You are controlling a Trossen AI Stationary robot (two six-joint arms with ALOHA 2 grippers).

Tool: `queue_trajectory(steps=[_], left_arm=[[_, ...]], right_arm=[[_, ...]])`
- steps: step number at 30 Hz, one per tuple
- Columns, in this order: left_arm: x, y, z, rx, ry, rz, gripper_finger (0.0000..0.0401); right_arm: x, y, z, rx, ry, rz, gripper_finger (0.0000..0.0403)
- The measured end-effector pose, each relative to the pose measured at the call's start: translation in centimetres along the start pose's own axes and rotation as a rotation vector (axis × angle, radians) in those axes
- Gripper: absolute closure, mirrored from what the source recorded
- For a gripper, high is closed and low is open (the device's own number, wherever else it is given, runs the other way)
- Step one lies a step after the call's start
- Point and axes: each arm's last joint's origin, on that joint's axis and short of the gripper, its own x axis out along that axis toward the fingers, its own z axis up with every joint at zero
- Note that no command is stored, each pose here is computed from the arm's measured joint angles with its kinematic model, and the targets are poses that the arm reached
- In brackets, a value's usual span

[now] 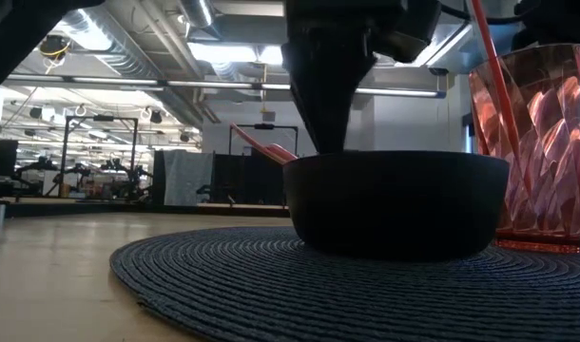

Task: Pick & Place Utensil
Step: Return to Home Position

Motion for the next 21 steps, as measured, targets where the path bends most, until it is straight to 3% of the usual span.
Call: queue_trajectory(steps=[4,7,11,15,21], left_arm=[[-3.0,0.2,-1.5,0.045,0.038,0.006,0.0328],[-6.6,0.3,-3.3,0.074,0.013,0.116,0.0350],[-12.7,0.9,-5.7,0.050,-0.169,0.225,0.0391],[-18.9,2.1,-9.5,0.022,-0.372,0.332,0.0398],[-23.4,4.1,-14.8,0.098,-0.627,0.248,0.0400]], right_arm=[[0.0,0.0,0.0,0.000,0.000,0.001,0.0379],[0.0,0.0,0.0,0.000,0.000,0.000,0.0379],[0.0,0.0,0.0,0.009,-0.001,0.003,0.0379],[0.0,0.1,0.3,0.042,-0.034,0.058,0.0379],[-0.1,0.3,0.9,0.023,-0.097,0.112,0.0397]])
